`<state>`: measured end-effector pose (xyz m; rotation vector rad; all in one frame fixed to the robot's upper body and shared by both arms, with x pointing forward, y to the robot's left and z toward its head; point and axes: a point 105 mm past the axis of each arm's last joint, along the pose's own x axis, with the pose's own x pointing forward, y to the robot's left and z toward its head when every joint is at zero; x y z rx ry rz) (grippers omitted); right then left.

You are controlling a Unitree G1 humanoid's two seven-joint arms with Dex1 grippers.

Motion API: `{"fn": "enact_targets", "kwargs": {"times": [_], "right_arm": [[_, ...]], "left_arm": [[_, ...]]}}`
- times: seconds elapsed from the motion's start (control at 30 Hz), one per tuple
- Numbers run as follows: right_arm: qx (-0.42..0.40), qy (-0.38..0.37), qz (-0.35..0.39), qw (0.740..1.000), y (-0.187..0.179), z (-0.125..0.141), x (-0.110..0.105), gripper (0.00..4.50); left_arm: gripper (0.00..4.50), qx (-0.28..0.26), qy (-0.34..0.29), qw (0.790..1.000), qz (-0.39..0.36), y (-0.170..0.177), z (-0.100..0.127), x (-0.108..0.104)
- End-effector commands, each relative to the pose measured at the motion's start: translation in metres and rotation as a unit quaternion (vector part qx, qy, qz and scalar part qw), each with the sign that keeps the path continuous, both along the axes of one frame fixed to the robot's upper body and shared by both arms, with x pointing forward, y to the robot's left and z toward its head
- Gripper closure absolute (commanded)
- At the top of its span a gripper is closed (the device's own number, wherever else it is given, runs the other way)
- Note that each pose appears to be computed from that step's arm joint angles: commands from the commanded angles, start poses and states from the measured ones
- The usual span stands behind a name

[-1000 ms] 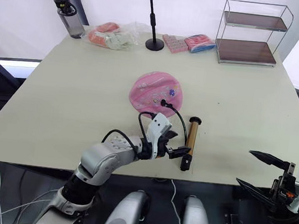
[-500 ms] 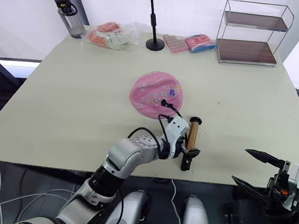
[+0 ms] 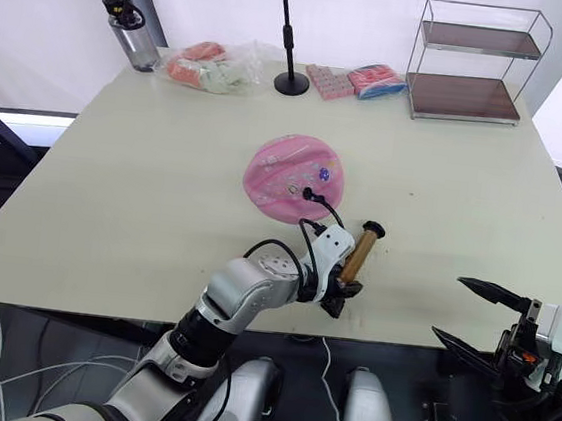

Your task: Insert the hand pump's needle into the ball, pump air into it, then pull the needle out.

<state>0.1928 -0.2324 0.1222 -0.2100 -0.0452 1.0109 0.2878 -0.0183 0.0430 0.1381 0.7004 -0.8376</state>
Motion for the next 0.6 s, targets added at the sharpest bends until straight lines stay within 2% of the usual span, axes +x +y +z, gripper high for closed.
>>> {"fn": "enact_targets", "kwargs": {"times": [0.03,0.07,0.27,0.4,0.53,0.6], "right_arm": [[0.006,-0.02,0.011,1.0,0.009,0.009,-0.001,0.0],[0.008,-0.019,0.011,1.0,0.01,0.009,-0.001,0.0],[0.035,0.002,-0.021,0.999,0.022,0.007,0.01,0.0],[0.073,0.031,-0.07,0.994,0.031,0.008,0.025,0.0],[0.157,0.075,-0.109,0.979,0.045,0.018,0.039,0.0],[0.205,0.095,-0.127,0.966,0.051,0.026,0.047,0.0]], "left_arm": [[3.05,-0.018,-0.009,1.0,-0.001,0.004,0.008,-0.001],[3.43,-0.023,-0.009,1.0,-0.002,0.005,0.009,-0.001],[3.43,-0.07,-0.046,0.996,-0.042,0.013,0.025,-0.006],[3.43,-0.1,-0.073,0.99,-0.066,0.019,0.035,-0.008],[3.43,-0.109,-0.11,0.985,-0.077,0.037,0.038,-0.007],[3.43,-0.14,-0.139,0.976,-0.089,0.044,0.046,-0.008]]}}
